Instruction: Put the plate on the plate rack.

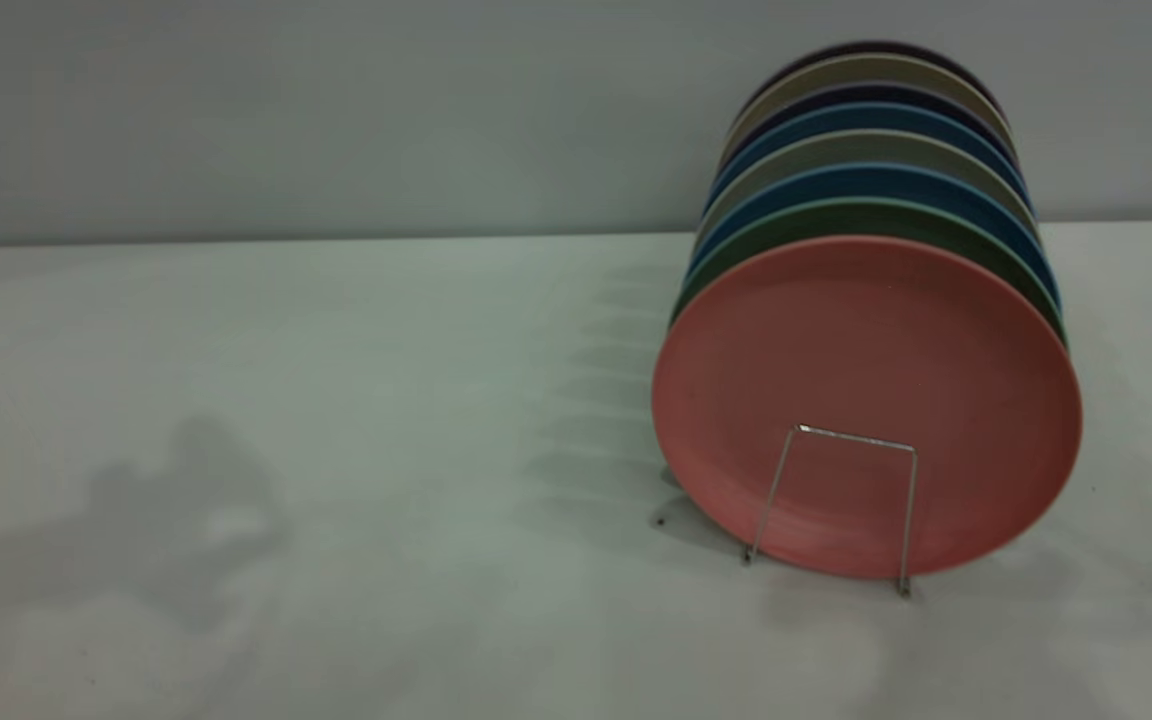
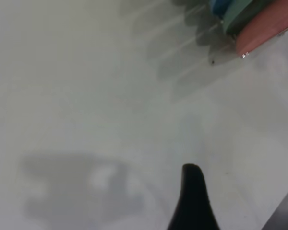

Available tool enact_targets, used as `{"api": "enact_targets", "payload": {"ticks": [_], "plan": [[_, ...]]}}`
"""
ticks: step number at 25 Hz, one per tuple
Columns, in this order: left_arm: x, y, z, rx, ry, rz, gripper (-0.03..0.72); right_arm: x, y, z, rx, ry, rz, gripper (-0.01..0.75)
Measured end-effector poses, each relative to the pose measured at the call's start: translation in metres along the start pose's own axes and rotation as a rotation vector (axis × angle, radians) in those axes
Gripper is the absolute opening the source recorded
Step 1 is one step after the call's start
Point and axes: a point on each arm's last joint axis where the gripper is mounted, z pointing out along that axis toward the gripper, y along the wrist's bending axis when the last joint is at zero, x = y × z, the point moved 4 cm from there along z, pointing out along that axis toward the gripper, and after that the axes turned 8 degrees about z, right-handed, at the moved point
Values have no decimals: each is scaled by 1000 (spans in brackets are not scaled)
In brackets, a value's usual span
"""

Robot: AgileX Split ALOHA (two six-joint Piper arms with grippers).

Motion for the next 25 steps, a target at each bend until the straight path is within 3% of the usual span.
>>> {"api": "enact_targets", "payload": {"ticks": [10,25], "plan": [[16,-46,-37,-13,-27,5,582,37,-3,-57,-10,-39,28,238],[87,-131,-60,-95,-108,-28,582,152,9,-72,-64,-72,100,238]]}}
